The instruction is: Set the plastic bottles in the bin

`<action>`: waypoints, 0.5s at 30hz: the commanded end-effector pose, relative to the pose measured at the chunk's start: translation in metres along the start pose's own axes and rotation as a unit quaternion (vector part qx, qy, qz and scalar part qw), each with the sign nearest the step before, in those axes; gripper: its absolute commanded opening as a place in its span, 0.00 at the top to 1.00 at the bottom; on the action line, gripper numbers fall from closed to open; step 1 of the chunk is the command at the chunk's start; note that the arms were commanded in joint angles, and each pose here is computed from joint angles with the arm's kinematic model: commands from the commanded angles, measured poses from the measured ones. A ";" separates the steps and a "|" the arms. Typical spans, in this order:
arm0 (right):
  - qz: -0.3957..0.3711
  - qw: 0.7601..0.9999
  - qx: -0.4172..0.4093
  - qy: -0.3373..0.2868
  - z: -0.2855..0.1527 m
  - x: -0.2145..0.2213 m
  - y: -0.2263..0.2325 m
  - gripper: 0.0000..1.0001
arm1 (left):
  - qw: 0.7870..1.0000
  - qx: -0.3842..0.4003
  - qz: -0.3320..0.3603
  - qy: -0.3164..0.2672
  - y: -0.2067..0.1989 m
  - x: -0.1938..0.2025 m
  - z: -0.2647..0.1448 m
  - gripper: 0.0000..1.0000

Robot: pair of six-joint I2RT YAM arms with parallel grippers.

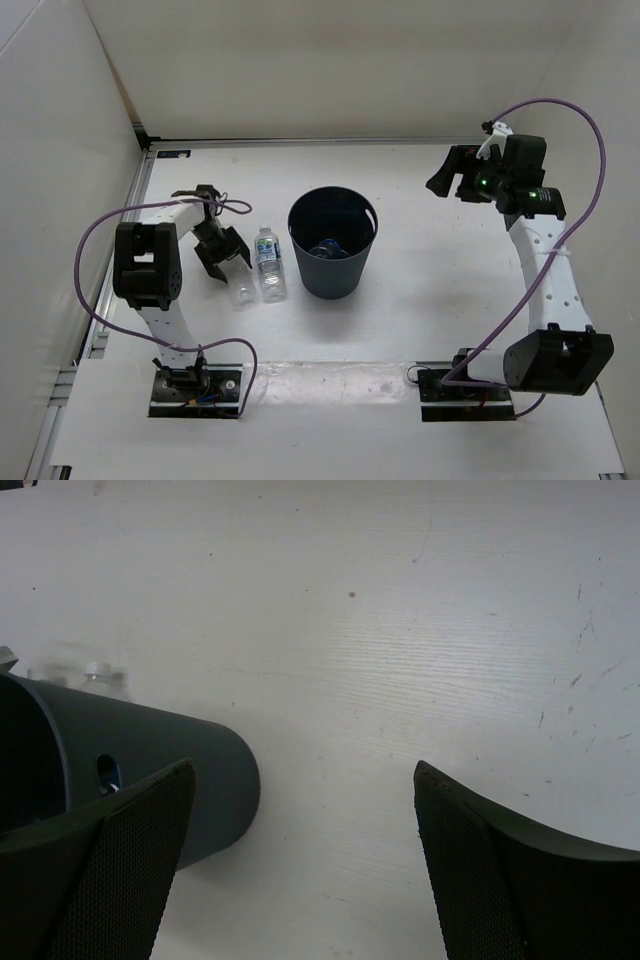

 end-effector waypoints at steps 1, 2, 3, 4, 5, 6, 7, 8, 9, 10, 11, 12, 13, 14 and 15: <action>0.007 1.000 -0.006 -0.012 0.001 -0.011 -0.001 0.10 | 1.000 0.009 0.013 -0.011 -0.008 -0.003 -0.008 0.27; 0.005 1.000 -0.007 -0.016 0.001 -0.015 0.000 0.10 | 1.000 0.013 0.015 -0.016 -0.009 -0.003 -0.011 0.32; 0.007 1.000 -0.007 -0.014 0.003 -0.015 -0.001 0.10 | 1.000 0.014 0.016 -0.017 -0.010 -0.004 -0.013 0.37; 0.006 1.000 -0.008 -0.014 0.005 -0.016 -0.001 0.10 | 1.000 0.011 0.016 -0.021 -0.009 -0.004 -0.016 0.46; 0.006 1.000 -0.010 -0.014 0.007 -0.017 0.000 0.10 | 0.999 0.013 0.017 -0.035 -0.011 -0.007 -0.023 0.46; 0.005 1.000 -0.011 -0.017 0.006 -0.020 0.001 0.10 | 0.999 0.006 0.012 -0.034 -0.009 -0.005 -0.028 0.48; 0.005 1.000 -0.012 -0.014 0.009 -0.020 0.000 0.10 | 0.998 0.018 0.011 -0.055 -0.017 -0.009 -0.045 0.51; 0.003 1.000 -0.013 -0.015 0.009 -0.021 0.001 0.10 | 0.997 0.023 0.011 -0.074 -0.018 -0.011 -0.056 0.51; 0.002 1.000 -0.011 -0.014 0.010 -0.021 0.001 0.10 | 0.994 0.032 0.012 -0.099 -0.020 -0.013 -0.071 0.51; 0.003 1.000 -0.012 -0.011 0.011 -0.020 0.001 0.10 | 0.991 0.052 0.012 -0.124 -0.030 -0.018 -0.092 0.51; 0.003 1.000 -0.010 -0.010 0.012 -0.020 0.000 0.10 | 0.987 0.053 0.007 -0.149 -0.030 -0.022 -0.103 0.51; 0.004 1.000 -0.010 -0.007 0.012 -0.019 0.000 0.10 | 0.982 0.076 0.008 -0.176 -0.033 -0.020 -0.124 0.51; 0.006 1.000 -0.004 -0.004 0.013 -0.017 -0.002 0.10 | 0.971 0.110 0.015 -0.210 -0.047 -0.025 -0.151 0.51; 0.010 1.000 -0.004 -0.002 0.013 -0.017 -0.002 0.10 | 0.962 0.133 0.020 -0.236 -0.051 -0.022 -0.171 0.51; 0.005 1.000 -0.004 0.003 0.013 -0.014 -0.002 0.10 | 0.951 0.161 0.028 -0.262 -0.060 -0.024 -0.192 0.50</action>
Point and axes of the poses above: each gripper's point midway between its finger pads, its own z axis out along the fingers, its own y axis along the line the jaws close on, x = y × z, the point moved 4 cm from there along -z, back along the fingers, and after that the axes turned 10 degrees about -z, right-handed, at the moved point
